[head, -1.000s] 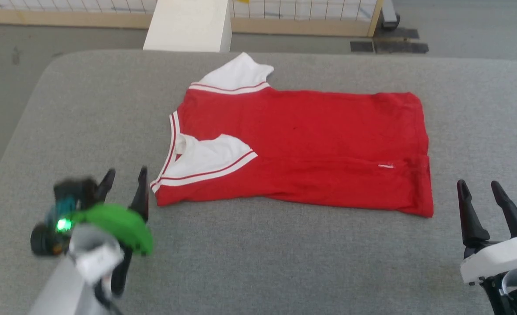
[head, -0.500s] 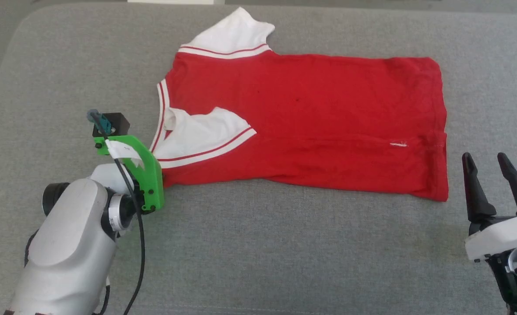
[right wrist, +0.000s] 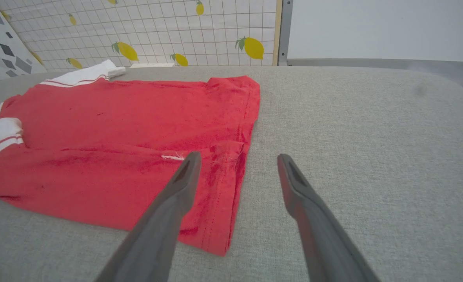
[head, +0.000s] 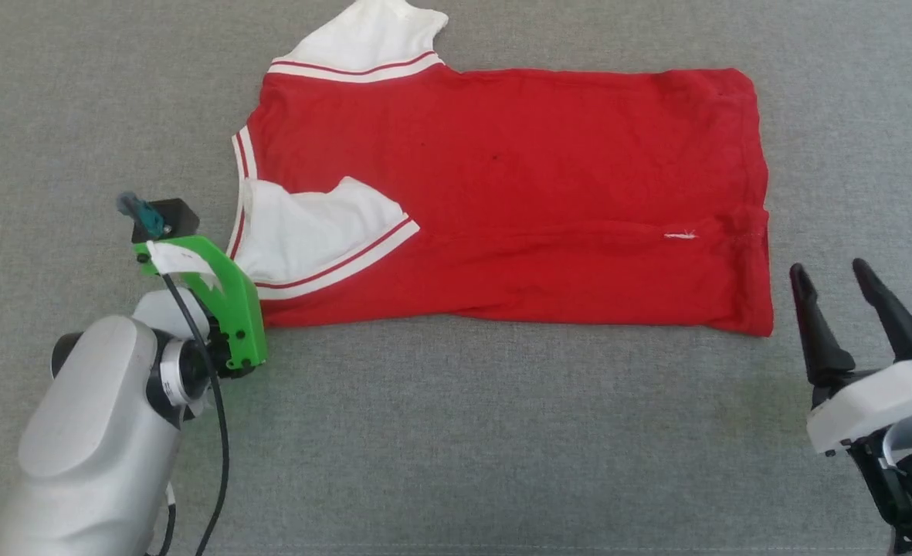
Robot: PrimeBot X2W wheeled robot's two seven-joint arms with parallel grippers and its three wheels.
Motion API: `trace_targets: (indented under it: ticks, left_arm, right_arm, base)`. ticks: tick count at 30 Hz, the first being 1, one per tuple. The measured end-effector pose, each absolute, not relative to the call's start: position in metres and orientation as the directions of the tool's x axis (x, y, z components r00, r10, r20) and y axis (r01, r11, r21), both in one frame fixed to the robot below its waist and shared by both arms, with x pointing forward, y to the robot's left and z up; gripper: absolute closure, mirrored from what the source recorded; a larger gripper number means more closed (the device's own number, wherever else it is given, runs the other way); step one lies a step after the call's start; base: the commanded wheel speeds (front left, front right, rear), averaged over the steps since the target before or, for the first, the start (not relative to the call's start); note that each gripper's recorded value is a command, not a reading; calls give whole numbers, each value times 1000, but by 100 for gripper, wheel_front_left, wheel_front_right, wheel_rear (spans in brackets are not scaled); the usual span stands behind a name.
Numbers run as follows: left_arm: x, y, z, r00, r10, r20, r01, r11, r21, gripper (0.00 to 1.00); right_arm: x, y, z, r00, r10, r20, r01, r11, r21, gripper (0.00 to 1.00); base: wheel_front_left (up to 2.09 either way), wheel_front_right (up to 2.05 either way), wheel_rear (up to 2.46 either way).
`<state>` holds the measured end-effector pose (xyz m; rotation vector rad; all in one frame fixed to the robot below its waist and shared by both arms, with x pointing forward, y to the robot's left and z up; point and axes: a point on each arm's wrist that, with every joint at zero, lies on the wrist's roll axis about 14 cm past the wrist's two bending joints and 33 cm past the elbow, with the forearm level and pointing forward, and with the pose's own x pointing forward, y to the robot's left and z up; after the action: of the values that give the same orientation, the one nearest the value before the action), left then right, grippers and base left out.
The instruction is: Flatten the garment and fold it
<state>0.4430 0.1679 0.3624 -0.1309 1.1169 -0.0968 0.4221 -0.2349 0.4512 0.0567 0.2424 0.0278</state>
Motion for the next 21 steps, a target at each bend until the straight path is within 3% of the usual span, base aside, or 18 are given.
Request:
trace_targets:
  ticks: [5,12,21]
  left_arm:
    - [442,167,372,490,-162,-857,1,983,-185,100]
    - [438,163,380,522,-175,-835,10,980,-200,100]
    - [439,161,378,530,-186,-827,14,977,-211,100]
  right_arm:
    - [421,-231,444,924,57,-379,-52,998,24,0]
    - [421,-222,429,769,47,-637,-104,993,-52,0]
    - [423,-217,393,565,-4,-825,-221,963,-156,0]
  base:
    - [0,0,0]
    - [0,0,0]
    - [0,0,0]
